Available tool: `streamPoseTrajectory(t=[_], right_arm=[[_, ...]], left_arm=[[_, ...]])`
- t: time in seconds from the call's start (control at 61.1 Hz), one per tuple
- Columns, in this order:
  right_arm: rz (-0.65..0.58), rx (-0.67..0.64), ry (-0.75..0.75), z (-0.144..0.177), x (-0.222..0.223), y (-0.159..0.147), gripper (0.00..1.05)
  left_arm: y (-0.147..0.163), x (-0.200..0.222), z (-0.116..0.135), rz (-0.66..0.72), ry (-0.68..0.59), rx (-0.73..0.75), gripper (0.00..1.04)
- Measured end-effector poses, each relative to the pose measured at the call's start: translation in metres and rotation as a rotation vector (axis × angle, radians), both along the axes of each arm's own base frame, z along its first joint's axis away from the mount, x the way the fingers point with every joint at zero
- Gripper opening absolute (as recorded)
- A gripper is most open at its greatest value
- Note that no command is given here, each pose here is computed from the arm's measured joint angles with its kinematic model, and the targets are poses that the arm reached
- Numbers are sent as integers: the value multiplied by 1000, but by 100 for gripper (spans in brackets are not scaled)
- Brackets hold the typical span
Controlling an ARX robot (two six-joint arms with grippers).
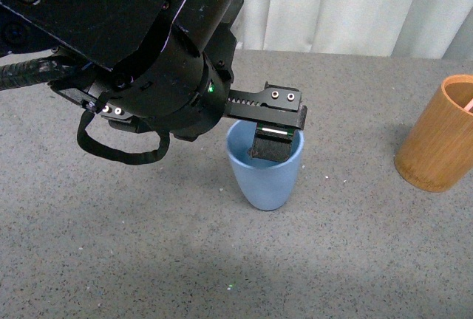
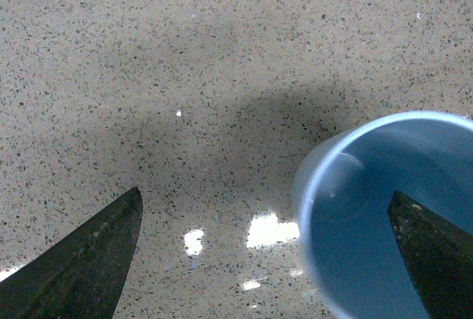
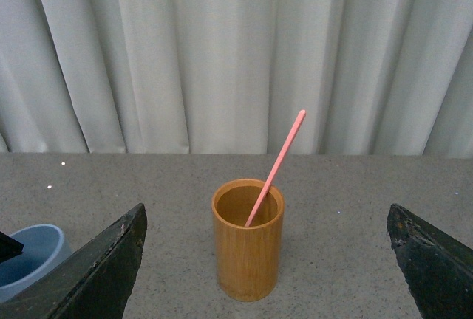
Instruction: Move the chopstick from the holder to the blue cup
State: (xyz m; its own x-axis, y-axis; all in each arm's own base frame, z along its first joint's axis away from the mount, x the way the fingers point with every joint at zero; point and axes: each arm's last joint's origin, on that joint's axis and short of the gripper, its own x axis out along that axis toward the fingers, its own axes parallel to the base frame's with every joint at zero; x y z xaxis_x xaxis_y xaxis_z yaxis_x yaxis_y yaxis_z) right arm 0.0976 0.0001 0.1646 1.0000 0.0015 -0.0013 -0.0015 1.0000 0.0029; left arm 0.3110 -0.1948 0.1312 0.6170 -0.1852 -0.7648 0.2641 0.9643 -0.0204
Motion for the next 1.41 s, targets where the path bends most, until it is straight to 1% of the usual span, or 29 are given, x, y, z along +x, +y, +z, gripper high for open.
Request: streamPoseTrajectory(t=[0.295,0.426,0.491,0.639,0.72,0.753,0.769,0.786,0.802,0.819,0.835,0.917,0.95,1.015,1.081,1.13,1.162,1.179,1.212,1.244,1.261,1.343,1.408], right_arm=[[0,0,0,0,0,0,95],[0,0,0,0,0,0,95],[0,0,0,0,0,0,95],[0,0,0,0,0,0,95],[0,0,0,0,0,0,95],[0,0,0,0,0,0,95],[0,0,0,0,0,0,95],[0,0,0,0,0,0,95],[0,0,0,0,0,0,95],[2,0,0,0,0,0,95],[2,0,0,0,0,0,95],[-2,0,0,0,0,0,95],[-3,0,0,0,0,0,95],[-3,0,0,0,0,0,95],[-2,0,0,0,0,0,95],[0,0,0,0,0,0,95],[1,0,0,0,0,0,95],[1,0,0,0,0,0,95],[1,0,0,0,0,0,95],[1,0,0,0,0,0,95],[1,0,1,0,0,0,95],[-3,0,0,0,0,0,95],[-6,0,1,0,0,0,95]], left_arm=[[-1,-1,0,5,0,-9,98],[-1,1,4,32,-14,-43,98],[0,4,10,63,-49,-90,98],[5,9,35,146,-138,-227,98],[9,7,44,164,-189,-251,98],[12,6,44,186,-304,-223,93],[17,5,44,217,-396,-216,90],[20,4,44,230,-438,-211,88],[26,0,40,238,-489,-184,84],[34,-4,42,247,-575,-178,81],[43,-10,41,249,-622,-181,77],[84,-32,46,248,-766,-175,65],[108,-45,52,259,-826,-171,58],[142,-67,56,249,-869,-161,47],[177,-97,48,242,-874,-143,34],[189,-116,39,269,-859,-122,27],[194,-134,30,292,-816,-104,20],[195,-138,27,294,-804,-101,18],[195,-155,19,287,-757,-95,11],[195,-164,20,279,-737,-92,5],[194,-169,23,273,-738,-98,4],[194,-194,33,263,-789,-99,4],[194,-207,36,259,-833,-103,4]])
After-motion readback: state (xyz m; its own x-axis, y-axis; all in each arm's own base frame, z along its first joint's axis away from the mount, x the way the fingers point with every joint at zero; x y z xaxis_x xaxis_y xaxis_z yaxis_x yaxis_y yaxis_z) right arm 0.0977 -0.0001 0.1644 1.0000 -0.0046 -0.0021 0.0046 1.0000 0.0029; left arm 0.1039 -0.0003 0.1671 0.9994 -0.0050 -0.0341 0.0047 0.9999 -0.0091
